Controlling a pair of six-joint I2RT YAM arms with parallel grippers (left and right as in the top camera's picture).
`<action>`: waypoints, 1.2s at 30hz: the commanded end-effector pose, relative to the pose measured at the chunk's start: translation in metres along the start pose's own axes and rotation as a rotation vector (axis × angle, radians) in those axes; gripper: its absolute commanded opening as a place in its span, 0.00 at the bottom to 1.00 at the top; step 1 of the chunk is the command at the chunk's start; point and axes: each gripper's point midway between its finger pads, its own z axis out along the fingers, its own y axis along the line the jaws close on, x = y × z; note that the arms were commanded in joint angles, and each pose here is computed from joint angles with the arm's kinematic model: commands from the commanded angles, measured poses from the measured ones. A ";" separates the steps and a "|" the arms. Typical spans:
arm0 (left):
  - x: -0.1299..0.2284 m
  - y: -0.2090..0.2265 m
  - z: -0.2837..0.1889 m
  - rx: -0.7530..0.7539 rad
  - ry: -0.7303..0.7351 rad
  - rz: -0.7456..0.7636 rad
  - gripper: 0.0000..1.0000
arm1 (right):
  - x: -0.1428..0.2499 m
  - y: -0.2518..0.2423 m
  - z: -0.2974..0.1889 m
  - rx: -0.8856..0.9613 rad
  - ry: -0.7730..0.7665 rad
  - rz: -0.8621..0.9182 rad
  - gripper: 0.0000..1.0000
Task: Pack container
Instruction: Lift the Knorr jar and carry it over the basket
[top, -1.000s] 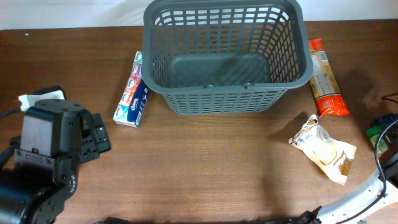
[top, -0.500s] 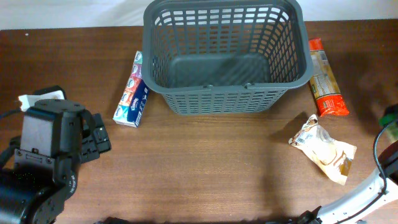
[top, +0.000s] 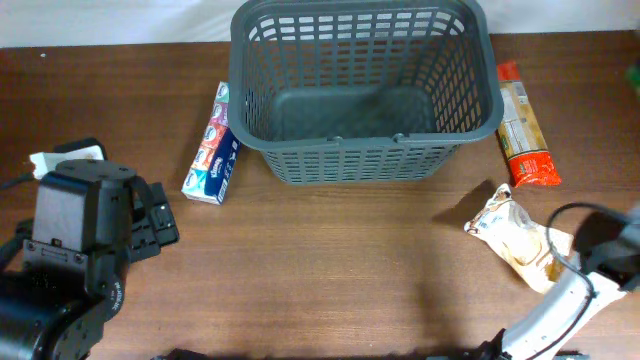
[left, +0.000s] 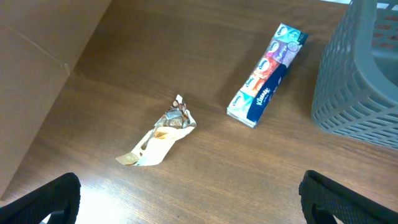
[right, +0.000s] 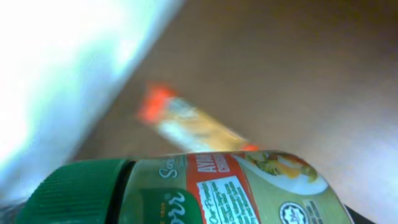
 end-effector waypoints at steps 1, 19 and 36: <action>0.001 0.000 0.001 -0.002 0.005 -0.008 1.00 | 0.022 0.088 -0.076 -0.262 -0.115 -0.199 0.04; 0.001 0.000 0.001 -0.002 0.005 -0.008 1.00 | 0.195 0.233 -0.108 -0.483 -0.058 -1.052 0.04; 0.001 0.000 0.001 -0.002 0.005 -0.008 1.00 | 0.241 0.209 0.030 -0.194 0.233 -0.882 0.04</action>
